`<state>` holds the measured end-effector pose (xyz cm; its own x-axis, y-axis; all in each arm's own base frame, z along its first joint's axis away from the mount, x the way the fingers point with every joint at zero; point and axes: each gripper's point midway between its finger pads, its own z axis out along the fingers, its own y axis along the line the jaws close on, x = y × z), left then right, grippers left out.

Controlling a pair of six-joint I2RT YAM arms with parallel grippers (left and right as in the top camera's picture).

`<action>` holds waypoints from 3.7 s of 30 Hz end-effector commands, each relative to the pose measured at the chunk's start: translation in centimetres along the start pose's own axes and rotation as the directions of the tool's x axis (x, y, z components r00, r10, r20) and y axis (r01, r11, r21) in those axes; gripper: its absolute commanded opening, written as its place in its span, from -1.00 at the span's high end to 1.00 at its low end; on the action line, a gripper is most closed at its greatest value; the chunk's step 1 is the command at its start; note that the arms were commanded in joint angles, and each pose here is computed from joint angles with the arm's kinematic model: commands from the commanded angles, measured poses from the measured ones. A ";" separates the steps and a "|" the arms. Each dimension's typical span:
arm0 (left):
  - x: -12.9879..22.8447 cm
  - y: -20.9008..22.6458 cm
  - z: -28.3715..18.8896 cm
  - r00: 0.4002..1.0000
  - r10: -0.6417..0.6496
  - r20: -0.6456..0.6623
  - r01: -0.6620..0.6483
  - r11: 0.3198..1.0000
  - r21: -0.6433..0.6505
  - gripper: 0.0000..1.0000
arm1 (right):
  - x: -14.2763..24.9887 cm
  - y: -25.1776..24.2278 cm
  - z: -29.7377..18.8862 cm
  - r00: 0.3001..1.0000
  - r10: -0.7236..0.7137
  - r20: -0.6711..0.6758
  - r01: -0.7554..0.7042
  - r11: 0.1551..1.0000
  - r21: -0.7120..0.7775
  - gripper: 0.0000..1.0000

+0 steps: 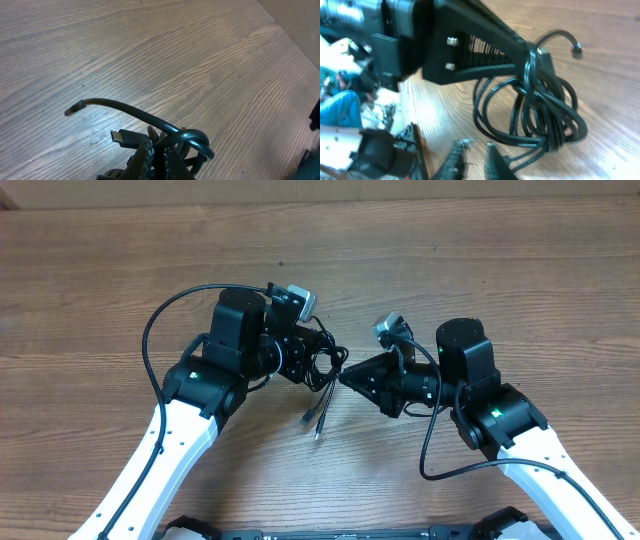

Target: Untangle cables

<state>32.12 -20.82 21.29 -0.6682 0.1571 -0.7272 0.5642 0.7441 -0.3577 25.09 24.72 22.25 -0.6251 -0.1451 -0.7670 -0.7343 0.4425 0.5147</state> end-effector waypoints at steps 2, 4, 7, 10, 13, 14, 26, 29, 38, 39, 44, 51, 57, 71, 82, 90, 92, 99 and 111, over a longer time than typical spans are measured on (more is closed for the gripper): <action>-0.8 -0.7 -0.2 1.000 -0.019 0.017 0.019 0.999 0.035 0.92 | -1.0 -0.9 -0.3 0.999 -0.023 0.027 0.021 0.997 0.077 0.33; -0.8 -1.0 -0.2 1.000 -0.019 0.016 0.018 0.999 0.050 0.92 | -1.0 -1.6 -0.3 0.999 -0.019 0.028 0.016 0.993 0.119 0.18; -0.7 -1.2 -0.2 1.000 -0.019 0.013 0.018 0.998 0.064 0.91 | -1.1 -2.4 -0.3 0.999 -0.026 0.032 0.021 0.988 0.154 -0.04; -0.7 -1.8 -0.3 1.000 -0.018 0.009 0.017 0.996 0.093 0.91 | -1.1 -2.9 0.0 0.998 -0.054 0.027 0.049 0.985 0.166 -0.09; -0.5 -2.1 -0.3 1.000 -0.021 0.003 0.020 0.993 0.114 0.91 | -1.1 -3.3 0.5 0.997 -0.074 0.021 0.069 0.984 0.166 -0.11; -0.4 -2.1 -0.3 1.000 -0.031 -0.001 0.031 0.993 0.112 0.92 | -1.2 -3.4 0.6 0.997 -0.075 0.023 0.071 0.984 0.166 -0.11; -0.3 -2.1 -0.3 0.997 -0.076 -0.014 0.077 0.991 0.113 0.91 | -2.7 -4.1 1.6 0.990 -0.123 0.072 0.110 0.981 0.161 0.00; -0.2 -2.3 -0.3 0.996 -0.084 -0.017 0.086 0.989 0.120 0.92 | -3.0 -4.0 1.6 0.987 -0.133 0.084 0.119 0.980 0.161 0.12; -0.3 -2.6 -0.3 0.993 -0.119 -0.024 0.121 0.983 0.138 0.92 | -3.1 -3.9 1.6 0.985 -0.152 0.084 0.137 0.978 0.156 0.92; -0.3 -2.6 -0.3 0.992 -0.123 -0.024 0.125 0.982 0.139 0.92 | -3.0 -3.9 1.6 0.985 -0.151 0.083 0.136 0.978 0.156 0.92; -0.3 -2.1 -0.3 0.992 -0.127 -0.019 0.128 0.985 0.113 0.92 | -2.7 -3.7 1.7 0.987 -0.142 0.072 0.130 0.981 0.141 0.92; -0.8 1.9 -0.3 0.905 -0.419 0.072 0.424 0.900 -0.098 0.91 | -1.9 -2.0 1.9 0.991 -0.128 0.048 0.127 0.991 0.034 0.92; -0.8 2.9 -0.4 0.805 -0.580 0.123 0.593 0.796 -0.124 0.91 | -1.9 -1.9 1.9 0.990 -0.129 0.048 0.128 0.991 0.027 0.92; 0.6 1.0 -0.2 0.868 -0.496 0.003 0.495 0.866 -0.072 0.91 | -2.4 -3.9 1.7 0.986 -0.157 0.058 0.147 0.978 0.148 -0.06; 0.9 -2.5 -0.4 0.907 -0.408 -0.103 0.417 0.902 0.107 0.91 | -2.6 -4.6 1.5 0.940 -0.340 0.024 0.328 0.923 0.200 -0.29; 0.9 -2.9 -0.4 0.907 -0.406 -0.115 0.419 0.899 0.126 0.91 | -2.9 -5.3 1.4 0.939 -0.344 0.024 0.328 0.912 0.247 0.76; 0.9 -2.9 -0.4 0.907 -0.406 -0.115 0.419 0.899 0.126 0.91 | -2.9 -5.3 1.4 0.939 -0.344 0.024 0.328 0.912 0.246 0.92; 0.9 -0.2 -0.2 0.867 -0.496 -0.045 0.496 0.868 -0.016 0.92 | -2.3 -3.6 1.7 0.955 -0.293 0.037 0.285 0.948 0.140 0.92; 1.5 5.2 -1.1 0.661 -0.726 0.190 0.748 0.616 -0.248 0.91 | -1.8 -3.7 1.7 0.981 -0.193 0.030 0.187 0.973 0.133 0.92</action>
<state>32.14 -18.63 19.08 -0.8538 -0.3869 -0.3483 -0.0841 0.7628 -0.6411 29.17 24.67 19.95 -0.4707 -0.2220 -0.8539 -0.7930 0.5307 0.2992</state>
